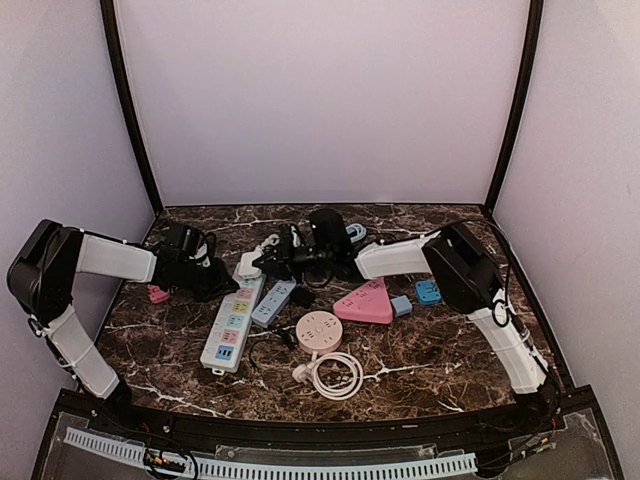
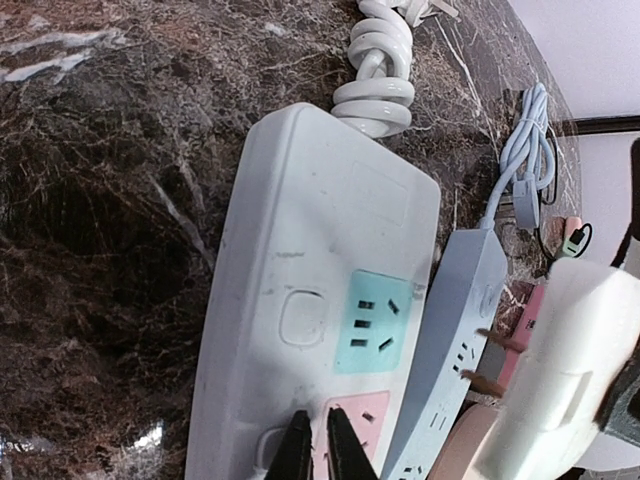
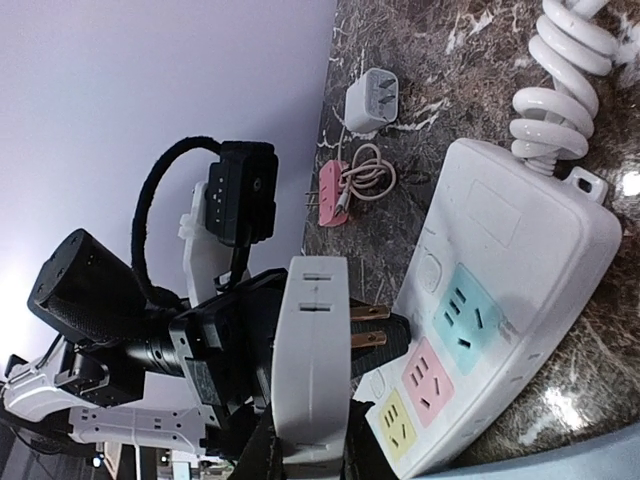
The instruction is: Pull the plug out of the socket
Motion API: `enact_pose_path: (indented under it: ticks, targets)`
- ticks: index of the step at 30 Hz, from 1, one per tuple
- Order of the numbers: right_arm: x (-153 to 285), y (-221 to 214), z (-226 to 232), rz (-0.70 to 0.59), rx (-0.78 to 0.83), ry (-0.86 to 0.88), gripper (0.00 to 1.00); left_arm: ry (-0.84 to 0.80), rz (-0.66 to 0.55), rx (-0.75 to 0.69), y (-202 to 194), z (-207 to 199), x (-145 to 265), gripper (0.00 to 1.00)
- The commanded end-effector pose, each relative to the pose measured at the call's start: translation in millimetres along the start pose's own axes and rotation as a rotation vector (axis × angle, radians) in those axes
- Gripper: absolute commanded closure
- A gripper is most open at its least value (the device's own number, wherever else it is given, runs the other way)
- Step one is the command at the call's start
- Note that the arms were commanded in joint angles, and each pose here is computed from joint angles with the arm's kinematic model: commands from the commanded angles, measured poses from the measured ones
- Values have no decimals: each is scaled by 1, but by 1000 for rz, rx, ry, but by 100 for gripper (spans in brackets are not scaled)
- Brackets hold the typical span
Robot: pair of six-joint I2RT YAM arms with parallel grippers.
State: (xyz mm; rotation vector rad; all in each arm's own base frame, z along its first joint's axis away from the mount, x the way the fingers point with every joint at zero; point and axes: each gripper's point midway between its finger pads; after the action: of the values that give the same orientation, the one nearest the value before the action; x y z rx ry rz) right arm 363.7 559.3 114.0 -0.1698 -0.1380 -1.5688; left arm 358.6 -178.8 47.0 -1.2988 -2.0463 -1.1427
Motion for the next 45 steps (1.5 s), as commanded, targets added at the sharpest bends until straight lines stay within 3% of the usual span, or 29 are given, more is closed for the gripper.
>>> enact_pose_path:
  ticks: [1, 9, 16, 29, 35, 45]
  targets:
    - [49, 18, 61, -103, 191, -25, 100, 127, 137, 46, -39, 29, 0, 93]
    - [150, 26, 39, -304, 320, -406, 100, 36, 45, -52, 5, -18, 26, 90]
    - [259, 6, 21, -478, 342, -736, 100, -59, -39, -140, 27, -62, 57, 86]
    - [425, -54, -69, -683, 17, -1271, 100, -146, -101, -219, 36, -95, 90, 84]
    - [466, -60, -100, -698, -106, -1421, 100, -170, -99, -229, 36, -101, 93, 84]
    - [487, -53, -152, -620, -229, -1622, 100, -186, -120, -240, 38, -106, 101, 83]
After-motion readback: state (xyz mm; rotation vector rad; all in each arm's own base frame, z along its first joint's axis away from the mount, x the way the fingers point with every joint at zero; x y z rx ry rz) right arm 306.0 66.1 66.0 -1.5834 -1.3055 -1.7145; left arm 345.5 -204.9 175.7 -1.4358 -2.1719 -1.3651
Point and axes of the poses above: each gripper's point midway between its finger pads, its own x axis back along the fingers, its own z axis along the line the jaws close on, y = z × x, and after that the axes turned 11 degrees about -x, right-handed
